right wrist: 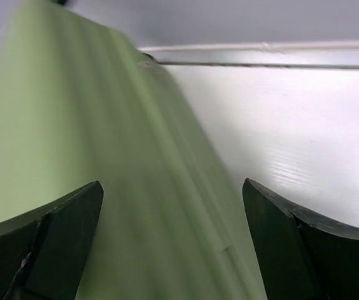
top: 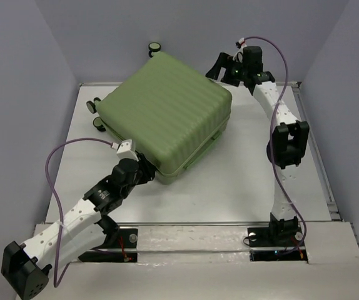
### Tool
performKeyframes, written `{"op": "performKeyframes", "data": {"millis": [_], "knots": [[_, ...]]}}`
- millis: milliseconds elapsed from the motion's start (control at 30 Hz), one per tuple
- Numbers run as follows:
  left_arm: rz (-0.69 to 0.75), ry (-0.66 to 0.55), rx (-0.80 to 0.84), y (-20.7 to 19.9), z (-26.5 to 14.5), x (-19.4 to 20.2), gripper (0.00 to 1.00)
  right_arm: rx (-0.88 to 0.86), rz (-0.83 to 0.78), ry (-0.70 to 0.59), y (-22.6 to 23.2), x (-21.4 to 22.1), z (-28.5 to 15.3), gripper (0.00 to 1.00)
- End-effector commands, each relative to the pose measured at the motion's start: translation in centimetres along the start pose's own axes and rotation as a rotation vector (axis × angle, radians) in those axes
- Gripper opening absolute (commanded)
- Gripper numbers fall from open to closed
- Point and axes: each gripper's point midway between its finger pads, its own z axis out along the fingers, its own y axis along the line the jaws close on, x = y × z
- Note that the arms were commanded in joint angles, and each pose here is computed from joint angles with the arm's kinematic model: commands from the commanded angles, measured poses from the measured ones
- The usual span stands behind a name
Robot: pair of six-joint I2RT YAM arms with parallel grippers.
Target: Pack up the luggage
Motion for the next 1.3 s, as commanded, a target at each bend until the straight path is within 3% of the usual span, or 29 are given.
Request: {"op": "performKeyframes", "data": {"millis": [0, 33, 67, 100, 167, 200, 267, 300, 333, 367, 467, 533, 600, 667, 733, 767, 833, 1000, 1267], "knots": [[-0.092, -0.092, 0.282, -9.0, -1.1, -5.0, 0.50, -0.340, -0.246, -0.030, 18.4, -0.9, -10.2, 1.00], [-0.089, -0.095, 0.293, -9.6, -1.3, -5.3, 0.50, -0.329, -0.265, -0.050, 18.6, -1.2, -11.2, 1.00], [-0.086, -0.129, 0.335, -11.6, -2.3, -7.0, 0.50, -0.308, -0.306, -0.061, 18.5, 0.2, -15.3, 0.97], [-0.088, -0.137, 0.330, -11.5, -2.3, -7.2, 0.50, -0.330, -0.337, -0.133, 20.2, -1.4, -17.9, 0.95], [-0.088, -0.180, 0.346, -12.3, -3.3, -8.9, 0.50, -0.309, -0.326, -0.120, 17.8, 2.2, -18.2, 0.86], [-0.080, -0.194, 0.344, -12.4, -3.7, -9.5, 0.51, -0.340, -0.345, -0.175, 19.3, 2.5, -21.7, 0.82], [-0.070, -0.254, 0.333, -13.1, -5.1, -12.3, 0.57, -0.337, -0.329, -0.187, 18.4, 4.7, -23.3, 0.67], [-0.049, -0.294, 0.274, -12.3, -5.3, -13.6, 0.59, -0.325, -0.306, -0.143, 16.8, 7.8, -22.8, 0.50], [-0.032, -0.304, 0.233, -11.7, -5.6, -14.2, 0.65, -0.335, -0.294, -0.143, 16.6, 8.8, -23.7, 0.40], [-0.030, -0.356, 0.188, -11.5, -6.5, -16.4, 0.76, -0.354, -0.279, -0.132, 16.4, 11.0, -25.0, 0.19], [-0.050, -0.441, 0.140, -11.5, -7.8, -20.3, 0.90, -0.429, -0.297, -0.141, 17.6, 14.1, -27.8, 0.14], [-0.065, -0.475, 0.079, -9.5, -7.0, -22.7, 0.93, -0.436, -0.282, -0.078, 16.6, 17.8, -27.6, 0.14], [-0.066, -0.430, 0.105, -8.7, -5.1, -23.8, 0.95, -0.439, -0.283, -0.062, 16.3, 19.8, -28.2, 0.15], [-0.135, -0.454, 0.015, -3.6, -3.0, -26.2, 0.97, -0.440, -0.271, 0.008, 15.1, 23.4, -27.7, 0.20], [-0.196, -0.406, -0.005, 0.0, -0.8, -26.9, 0.98, -0.447, -0.256, 0.046, 14.2, 25.8, -27.6, 0.32], [-0.211, -0.361, 0.036, 0.5, 0.6, -26.4, 0.98, -0.469, -0.268, 0.028, 14.6, 25.9, -27.8, 0.42], [-0.294, -0.364, -0.023, 4.5, 1.4, -26.8, 0.99, -0.462, -0.268, 0.048, 14.0, 27.0, -27.7, 0.50], [-0.399, -0.290, -0.003, 8.7, 5.3, -26.4, 0.99, -0.465, -0.288, 0.048, 14.0, 27.4, -27.8, 0.81], [-0.485, -0.290, 0.015, 11.6, 8.8, -26.9, 0.99, -0.457, -0.280, 0.093, 13.4, 29.0, -27.2, 0.86]]}}
